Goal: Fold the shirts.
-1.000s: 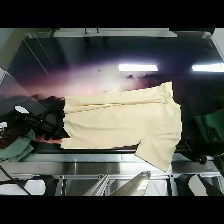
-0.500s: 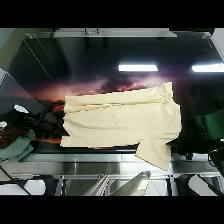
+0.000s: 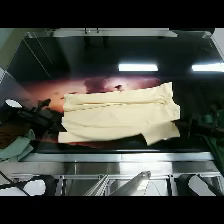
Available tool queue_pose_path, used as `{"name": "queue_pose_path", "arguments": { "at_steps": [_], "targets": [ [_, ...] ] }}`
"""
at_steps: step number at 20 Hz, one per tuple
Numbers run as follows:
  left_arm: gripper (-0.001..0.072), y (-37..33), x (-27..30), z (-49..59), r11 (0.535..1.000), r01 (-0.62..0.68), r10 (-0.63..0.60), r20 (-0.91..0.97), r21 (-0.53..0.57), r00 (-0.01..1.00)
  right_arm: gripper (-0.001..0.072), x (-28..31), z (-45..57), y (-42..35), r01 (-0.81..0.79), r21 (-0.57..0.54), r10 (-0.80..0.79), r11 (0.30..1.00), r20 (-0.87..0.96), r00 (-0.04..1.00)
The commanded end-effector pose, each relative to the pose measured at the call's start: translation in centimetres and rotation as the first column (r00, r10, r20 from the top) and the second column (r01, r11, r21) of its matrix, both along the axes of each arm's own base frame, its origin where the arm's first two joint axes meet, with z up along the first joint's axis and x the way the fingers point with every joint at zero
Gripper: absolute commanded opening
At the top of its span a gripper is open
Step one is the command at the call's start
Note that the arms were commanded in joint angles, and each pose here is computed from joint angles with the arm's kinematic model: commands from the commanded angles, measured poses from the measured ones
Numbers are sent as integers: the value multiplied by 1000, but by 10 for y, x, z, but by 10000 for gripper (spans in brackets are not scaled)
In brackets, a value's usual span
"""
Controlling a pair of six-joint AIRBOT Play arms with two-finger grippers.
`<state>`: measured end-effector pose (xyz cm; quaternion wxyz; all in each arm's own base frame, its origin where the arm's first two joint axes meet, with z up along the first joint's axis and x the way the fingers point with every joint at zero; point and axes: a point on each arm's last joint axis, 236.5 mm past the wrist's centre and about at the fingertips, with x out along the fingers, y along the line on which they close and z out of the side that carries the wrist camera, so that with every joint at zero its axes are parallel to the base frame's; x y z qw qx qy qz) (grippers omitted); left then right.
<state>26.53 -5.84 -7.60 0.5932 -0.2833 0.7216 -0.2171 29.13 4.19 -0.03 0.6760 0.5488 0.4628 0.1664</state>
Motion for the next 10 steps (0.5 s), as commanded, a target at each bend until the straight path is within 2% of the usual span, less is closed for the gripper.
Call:
{"name": "queue_pose_path", "arguments": {
  "at_steps": [1,4,10],
  "targets": [
    [14,12,42,28,998,-51,47,118,34,992,25,55,17,-20,0,-33,3,999,82,997],
    [14,23,75,37,996,-66,55,182,55,982,25,101,-12,-9,-66,-103,74,992,81,994],
    [12,19,107,-7,998,-51,46,107,48,993,25,168,-53,-2,-136,-153,151,979,92,984]
  ]
}}
